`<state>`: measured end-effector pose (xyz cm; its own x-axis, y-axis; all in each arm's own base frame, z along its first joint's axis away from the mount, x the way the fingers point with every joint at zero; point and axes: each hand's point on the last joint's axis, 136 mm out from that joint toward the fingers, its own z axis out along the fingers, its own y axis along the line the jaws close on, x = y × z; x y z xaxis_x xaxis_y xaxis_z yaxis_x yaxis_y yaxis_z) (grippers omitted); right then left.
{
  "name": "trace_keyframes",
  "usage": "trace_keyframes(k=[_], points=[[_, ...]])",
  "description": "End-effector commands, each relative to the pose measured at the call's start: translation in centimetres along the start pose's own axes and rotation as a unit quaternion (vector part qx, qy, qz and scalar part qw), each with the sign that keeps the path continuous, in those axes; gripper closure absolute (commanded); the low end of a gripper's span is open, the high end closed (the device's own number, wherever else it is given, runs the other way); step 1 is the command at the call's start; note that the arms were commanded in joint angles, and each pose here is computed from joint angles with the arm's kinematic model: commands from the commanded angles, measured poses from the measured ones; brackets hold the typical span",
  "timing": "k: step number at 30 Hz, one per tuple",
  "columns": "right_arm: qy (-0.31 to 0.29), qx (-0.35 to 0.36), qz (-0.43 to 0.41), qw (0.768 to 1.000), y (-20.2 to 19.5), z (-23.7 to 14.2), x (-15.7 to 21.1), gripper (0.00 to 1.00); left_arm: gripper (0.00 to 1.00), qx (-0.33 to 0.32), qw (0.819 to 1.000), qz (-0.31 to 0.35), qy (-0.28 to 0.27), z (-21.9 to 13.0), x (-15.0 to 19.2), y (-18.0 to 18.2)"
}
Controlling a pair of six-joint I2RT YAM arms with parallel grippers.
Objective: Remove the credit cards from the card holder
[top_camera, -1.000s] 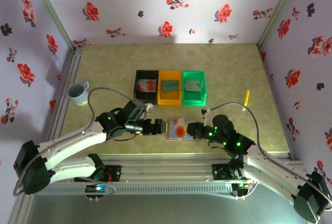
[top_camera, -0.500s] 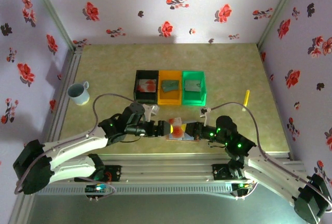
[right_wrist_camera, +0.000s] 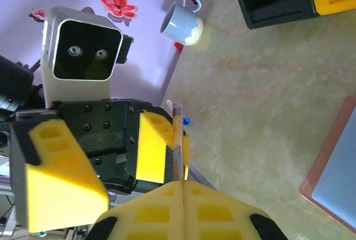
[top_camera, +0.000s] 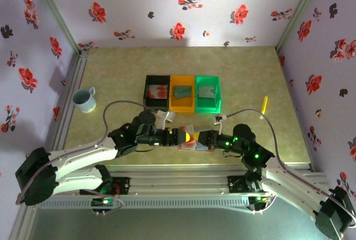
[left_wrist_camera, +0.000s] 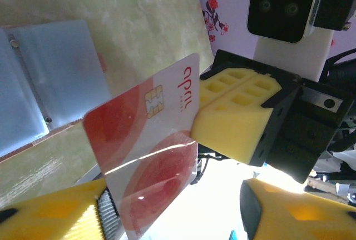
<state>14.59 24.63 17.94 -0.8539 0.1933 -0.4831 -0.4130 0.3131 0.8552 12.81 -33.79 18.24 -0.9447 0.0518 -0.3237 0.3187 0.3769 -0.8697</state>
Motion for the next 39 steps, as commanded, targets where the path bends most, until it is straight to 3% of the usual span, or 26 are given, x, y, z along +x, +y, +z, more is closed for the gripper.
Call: trace_keyframes(k=[1, 15, 21, 24, 27, 35, 39], points=[[-0.001, -0.018, 0.0, 1.0, 0.5, -0.2, 0.1, 1.0, 0.48, 0.035, 0.999, 0.012, 0.005, 0.3, 0.4, -1.4], [-0.004, -0.02, 0.001, 1.0, 0.5, -0.2, 0.0, 1.0, 1.0, 0.057, 0.998, 0.012, 0.0, 0.2, 0.5, -2.1], [-0.01, -0.013, 0.0, 1.0, 0.5, -0.3, -0.3, 1.0, 1.0, 0.058, 0.998, 0.006, -0.01, 0.3, 0.2, -1.9], [-0.026, -0.002, 0.001, 1.0, 0.1, -0.6, -0.6, 0.74, 1.0, 0.05, 0.998, 0.005, -0.029, 0.0, -0.3, -1.6], [-0.043, -0.005, 0.003, 0.999, 0.2, -1.0, -1.0, 0.64, 1.0, 0.044, 0.998, 0.005, -0.055, -0.5, -0.9, -1.4], [-0.083, -0.053, 0.018, 0.995, 1.5, -1.8, -1.5, 0.5, 1.0, 0.067, 0.988, -0.026, -0.136, -1.3, -2.8, -0.7], [-0.088, -0.066, 0.007, 0.994, 2.3, -1.7, -1.0, 0.45, 1.0, 0.086, 0.986, -0.021, -0.142, -1.1, -2.9, -1.4]])
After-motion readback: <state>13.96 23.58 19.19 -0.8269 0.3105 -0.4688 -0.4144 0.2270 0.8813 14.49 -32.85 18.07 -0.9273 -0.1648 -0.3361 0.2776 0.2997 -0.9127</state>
